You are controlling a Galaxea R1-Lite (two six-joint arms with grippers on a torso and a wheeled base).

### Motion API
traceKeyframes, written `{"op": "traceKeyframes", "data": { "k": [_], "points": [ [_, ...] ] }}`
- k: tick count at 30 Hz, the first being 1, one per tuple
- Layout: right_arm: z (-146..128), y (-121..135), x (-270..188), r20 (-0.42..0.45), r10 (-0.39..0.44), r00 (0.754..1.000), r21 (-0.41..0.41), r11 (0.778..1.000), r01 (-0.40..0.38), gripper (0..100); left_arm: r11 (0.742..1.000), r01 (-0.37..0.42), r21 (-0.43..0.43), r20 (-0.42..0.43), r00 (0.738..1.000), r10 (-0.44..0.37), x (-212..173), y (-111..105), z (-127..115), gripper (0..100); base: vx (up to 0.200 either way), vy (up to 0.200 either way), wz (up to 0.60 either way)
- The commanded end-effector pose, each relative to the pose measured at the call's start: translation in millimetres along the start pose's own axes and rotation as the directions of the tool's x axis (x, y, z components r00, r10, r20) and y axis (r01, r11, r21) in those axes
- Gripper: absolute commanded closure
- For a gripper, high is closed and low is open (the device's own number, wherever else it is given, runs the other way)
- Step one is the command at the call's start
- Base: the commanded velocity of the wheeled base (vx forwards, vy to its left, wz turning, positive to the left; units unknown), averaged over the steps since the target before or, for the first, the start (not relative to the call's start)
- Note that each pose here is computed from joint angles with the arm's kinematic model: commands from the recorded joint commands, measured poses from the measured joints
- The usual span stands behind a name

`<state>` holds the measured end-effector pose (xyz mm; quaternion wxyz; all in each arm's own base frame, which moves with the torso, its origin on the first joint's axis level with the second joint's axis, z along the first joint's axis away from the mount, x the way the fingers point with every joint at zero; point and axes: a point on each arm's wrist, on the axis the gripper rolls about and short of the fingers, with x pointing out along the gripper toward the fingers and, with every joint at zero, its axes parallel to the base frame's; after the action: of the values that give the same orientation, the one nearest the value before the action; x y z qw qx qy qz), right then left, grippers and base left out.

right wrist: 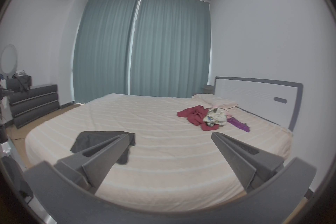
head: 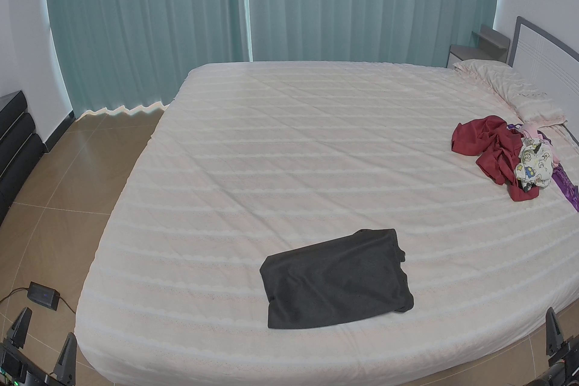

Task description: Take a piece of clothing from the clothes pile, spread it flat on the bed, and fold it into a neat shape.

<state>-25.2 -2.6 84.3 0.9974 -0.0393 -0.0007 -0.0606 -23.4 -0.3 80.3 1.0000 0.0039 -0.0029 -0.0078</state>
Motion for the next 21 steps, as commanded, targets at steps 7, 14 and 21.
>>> {"op": "traceKeyframes", "data": {
  "k": [7, 14, 21],
  "points": [
    [-1.4, 3.9, -1.0, 0.01, 0.171, 0.985, -0.009, 0.985, -0.17, 0, 1.0, 0.0, 0.0, -0.006, 1.0, 0.0, 0.5, 0.0, -4.6, 0, 0.0, 0.0, 0.0],
    [-1.2, 3.6, -1.0, 0.011, 0.157, 0.988, -0.009, 0.988, -0.157, 0, 1.0, 0.0, 0.0, -0.006, 1.0, 0.0, 0.5, 0.0, -4.6, 0, 0.0, 0.0, 0.0],
    [-2.8, -0.4, 1.6, 0.035, -0.04, 0.999, 0.082, 0.996, 0.037, 0, 1.0, 0.0, 0.0, -0.006, 1.0, 0.0, 0.5, 0.0, -4.6, 0, 0.0, 0.0, 0.0]
  ]
}}
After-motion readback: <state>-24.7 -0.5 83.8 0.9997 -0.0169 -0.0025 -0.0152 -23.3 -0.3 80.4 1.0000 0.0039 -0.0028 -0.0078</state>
